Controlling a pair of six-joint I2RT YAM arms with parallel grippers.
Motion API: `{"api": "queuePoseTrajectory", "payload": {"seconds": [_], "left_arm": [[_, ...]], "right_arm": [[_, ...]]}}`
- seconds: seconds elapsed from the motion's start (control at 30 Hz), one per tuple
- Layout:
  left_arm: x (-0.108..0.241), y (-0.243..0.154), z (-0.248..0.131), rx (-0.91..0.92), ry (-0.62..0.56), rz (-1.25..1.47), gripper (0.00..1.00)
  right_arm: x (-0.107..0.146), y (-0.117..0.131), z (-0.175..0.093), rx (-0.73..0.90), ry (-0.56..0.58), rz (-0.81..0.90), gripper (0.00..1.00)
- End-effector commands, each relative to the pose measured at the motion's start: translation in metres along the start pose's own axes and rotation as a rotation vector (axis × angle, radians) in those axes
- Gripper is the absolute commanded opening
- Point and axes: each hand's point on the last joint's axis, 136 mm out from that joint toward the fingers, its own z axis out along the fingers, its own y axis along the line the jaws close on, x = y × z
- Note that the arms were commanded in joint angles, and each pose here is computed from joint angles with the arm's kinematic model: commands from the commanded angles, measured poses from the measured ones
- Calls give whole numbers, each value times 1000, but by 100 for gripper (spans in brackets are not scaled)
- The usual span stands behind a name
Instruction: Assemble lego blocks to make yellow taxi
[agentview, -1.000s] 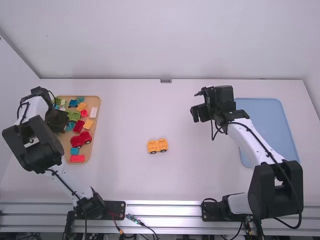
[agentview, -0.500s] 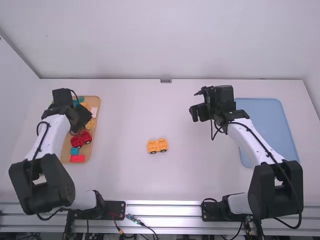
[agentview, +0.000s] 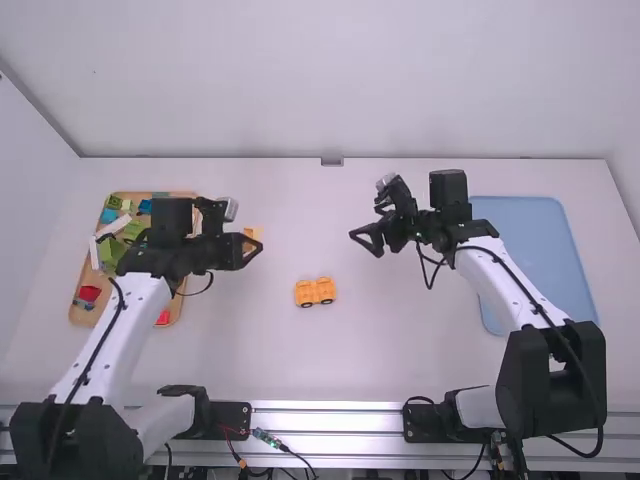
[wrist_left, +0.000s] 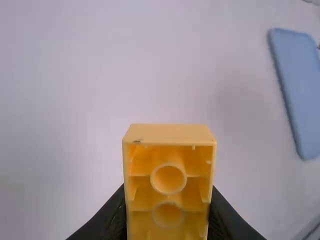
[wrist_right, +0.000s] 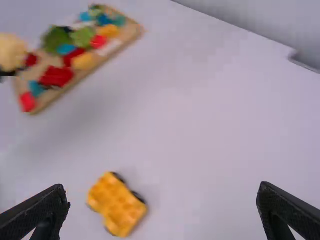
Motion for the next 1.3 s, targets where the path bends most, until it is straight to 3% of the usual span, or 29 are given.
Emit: {"api": "queuePoseTrajectory", "payload": {"seconds": [0.0, 0.3, 0.5, 0.67, 0.87, 1.13, 1.27], "left_arm": [[11, -28, 2, 175, 5, 146, 2], [21, -70, 1, 524, -122, 358, 2], [15, -72, 4, 556, -181, 317, 5], [16, -70, 7, 562, -209, 311, 4], [22, -73, 5, 597, -215, 337, 2], [23, -78, 2, 628, -261, 407, 2], [22, -78, 1, 628, -267, 415, 2]], "right_arm": [[-25, 50, -9, -279, -124, -91, 99], [-37, 72, 5, -601, -205, -5, 99], [-32, 83, 41, -703, -178, -4, 99], [-39, 107, 50, -778, -182, -74, 99], [-46, 125, 58, -798, -172, -76, 99], [-51, 122, 76, -712, -141, 75, 100], [-53, 119, 78, -691, -143, 94, 95]]}}
